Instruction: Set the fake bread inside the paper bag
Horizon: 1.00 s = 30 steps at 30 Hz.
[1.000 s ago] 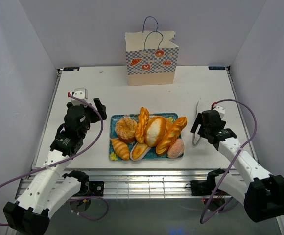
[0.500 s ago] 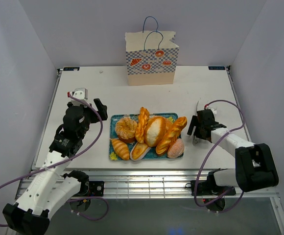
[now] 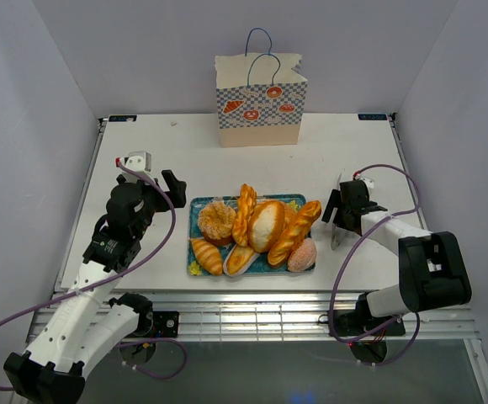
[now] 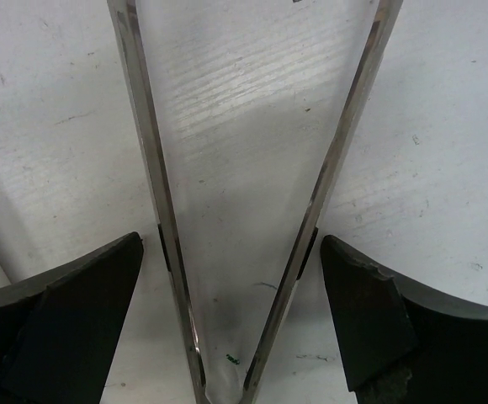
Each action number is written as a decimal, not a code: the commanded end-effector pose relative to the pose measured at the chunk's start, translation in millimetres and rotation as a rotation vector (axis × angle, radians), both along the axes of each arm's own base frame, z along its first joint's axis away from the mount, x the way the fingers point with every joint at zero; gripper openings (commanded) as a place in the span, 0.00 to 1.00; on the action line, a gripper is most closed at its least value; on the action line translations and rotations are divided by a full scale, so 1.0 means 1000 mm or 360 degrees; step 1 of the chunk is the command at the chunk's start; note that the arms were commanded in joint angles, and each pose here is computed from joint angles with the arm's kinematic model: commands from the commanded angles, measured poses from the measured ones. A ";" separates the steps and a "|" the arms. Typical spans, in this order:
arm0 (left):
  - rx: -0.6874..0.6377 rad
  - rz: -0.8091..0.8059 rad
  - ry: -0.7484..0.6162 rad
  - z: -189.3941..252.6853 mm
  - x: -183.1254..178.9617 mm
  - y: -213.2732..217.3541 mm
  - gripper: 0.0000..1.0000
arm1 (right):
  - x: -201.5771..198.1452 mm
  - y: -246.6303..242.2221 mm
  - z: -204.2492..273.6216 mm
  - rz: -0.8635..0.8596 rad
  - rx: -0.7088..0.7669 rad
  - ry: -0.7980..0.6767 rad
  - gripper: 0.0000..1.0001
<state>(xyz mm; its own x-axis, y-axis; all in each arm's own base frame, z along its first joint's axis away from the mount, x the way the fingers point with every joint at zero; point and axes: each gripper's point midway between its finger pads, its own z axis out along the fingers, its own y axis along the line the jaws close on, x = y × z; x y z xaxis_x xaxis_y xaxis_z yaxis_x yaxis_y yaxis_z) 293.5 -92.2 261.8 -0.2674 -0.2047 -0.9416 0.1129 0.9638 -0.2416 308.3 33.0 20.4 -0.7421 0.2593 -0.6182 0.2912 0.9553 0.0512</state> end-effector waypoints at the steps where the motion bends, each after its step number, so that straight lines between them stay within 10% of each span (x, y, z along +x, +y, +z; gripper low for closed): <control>1: -0.0042 -0.0031 -0.0051 0.017 -0.003 -0.003 0.98 | 0.014 -0.002 0.008 -0.0048 0.0022 -0.0053 0.91; 30: -0.0047 -0.0021 -0.0070 0.021 -0.004 -0.002 0.98 | 0.002 -0.007 0.080 0.0044 0.0003 -0.0170 0.62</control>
